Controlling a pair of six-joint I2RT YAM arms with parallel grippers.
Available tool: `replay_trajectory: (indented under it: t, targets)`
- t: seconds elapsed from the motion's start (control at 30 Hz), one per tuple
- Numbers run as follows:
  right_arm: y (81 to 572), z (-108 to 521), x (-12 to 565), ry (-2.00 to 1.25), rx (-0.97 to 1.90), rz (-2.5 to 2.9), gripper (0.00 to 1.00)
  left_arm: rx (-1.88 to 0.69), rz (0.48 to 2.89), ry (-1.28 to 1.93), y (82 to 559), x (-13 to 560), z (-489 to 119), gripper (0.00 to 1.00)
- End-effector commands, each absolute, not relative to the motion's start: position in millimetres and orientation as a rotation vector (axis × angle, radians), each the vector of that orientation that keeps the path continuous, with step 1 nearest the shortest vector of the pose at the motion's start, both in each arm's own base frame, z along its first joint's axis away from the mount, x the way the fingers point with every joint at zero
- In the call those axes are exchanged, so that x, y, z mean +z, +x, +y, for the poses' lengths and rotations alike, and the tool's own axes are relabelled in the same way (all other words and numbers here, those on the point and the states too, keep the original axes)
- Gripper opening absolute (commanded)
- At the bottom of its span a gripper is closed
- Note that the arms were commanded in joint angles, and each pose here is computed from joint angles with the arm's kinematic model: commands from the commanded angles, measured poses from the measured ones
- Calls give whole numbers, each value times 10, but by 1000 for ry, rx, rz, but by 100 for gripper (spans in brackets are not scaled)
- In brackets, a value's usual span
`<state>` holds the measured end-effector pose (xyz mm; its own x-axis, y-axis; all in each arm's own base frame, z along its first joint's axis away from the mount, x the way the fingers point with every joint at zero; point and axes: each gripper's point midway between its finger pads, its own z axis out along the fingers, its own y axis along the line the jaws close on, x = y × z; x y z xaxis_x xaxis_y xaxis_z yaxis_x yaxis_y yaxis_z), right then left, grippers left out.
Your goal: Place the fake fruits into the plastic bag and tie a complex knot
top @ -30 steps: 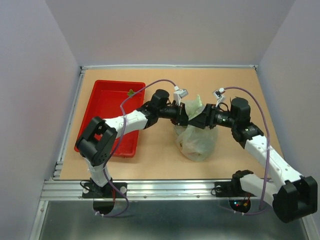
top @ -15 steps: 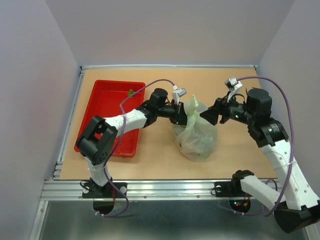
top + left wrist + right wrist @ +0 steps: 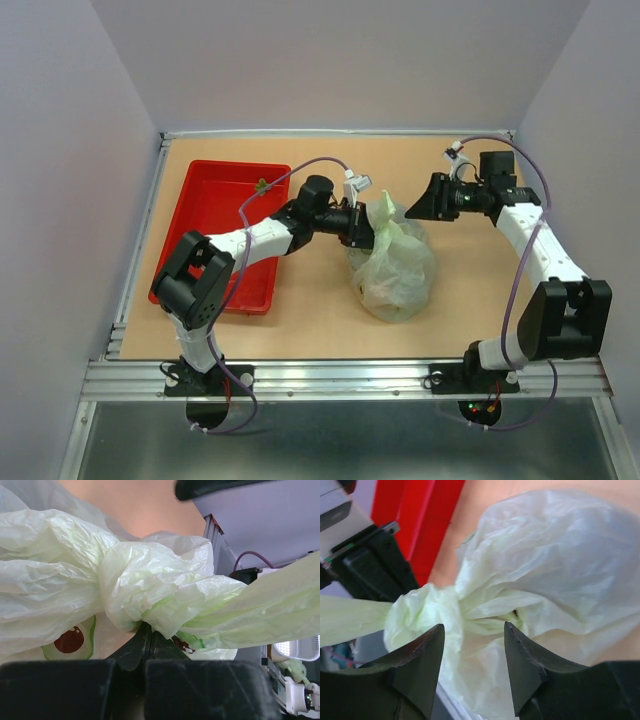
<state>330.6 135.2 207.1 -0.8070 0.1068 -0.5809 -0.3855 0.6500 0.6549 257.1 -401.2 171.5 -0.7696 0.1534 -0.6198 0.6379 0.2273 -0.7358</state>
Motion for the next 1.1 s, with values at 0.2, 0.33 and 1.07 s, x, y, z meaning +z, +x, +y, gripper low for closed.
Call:
replay_trajectory:
  t: [0.2, 0.33, 1.07]
  targets:
    - [2717, 1600, 1781, -299, 1349, 2318, 78, -1736, 1937, 685, 2514, 2118, -4094, 0]
    - [2575, 1648, 1659, -279, 1442, 2344, 79, -1824, 1885, 633, 2485, 2239, -4134, 0]
    - [2600, 2108, 2242, -369, 1483, 2097, 81, -1909, 1881, 639, 2488, 2184, -4095, 0]
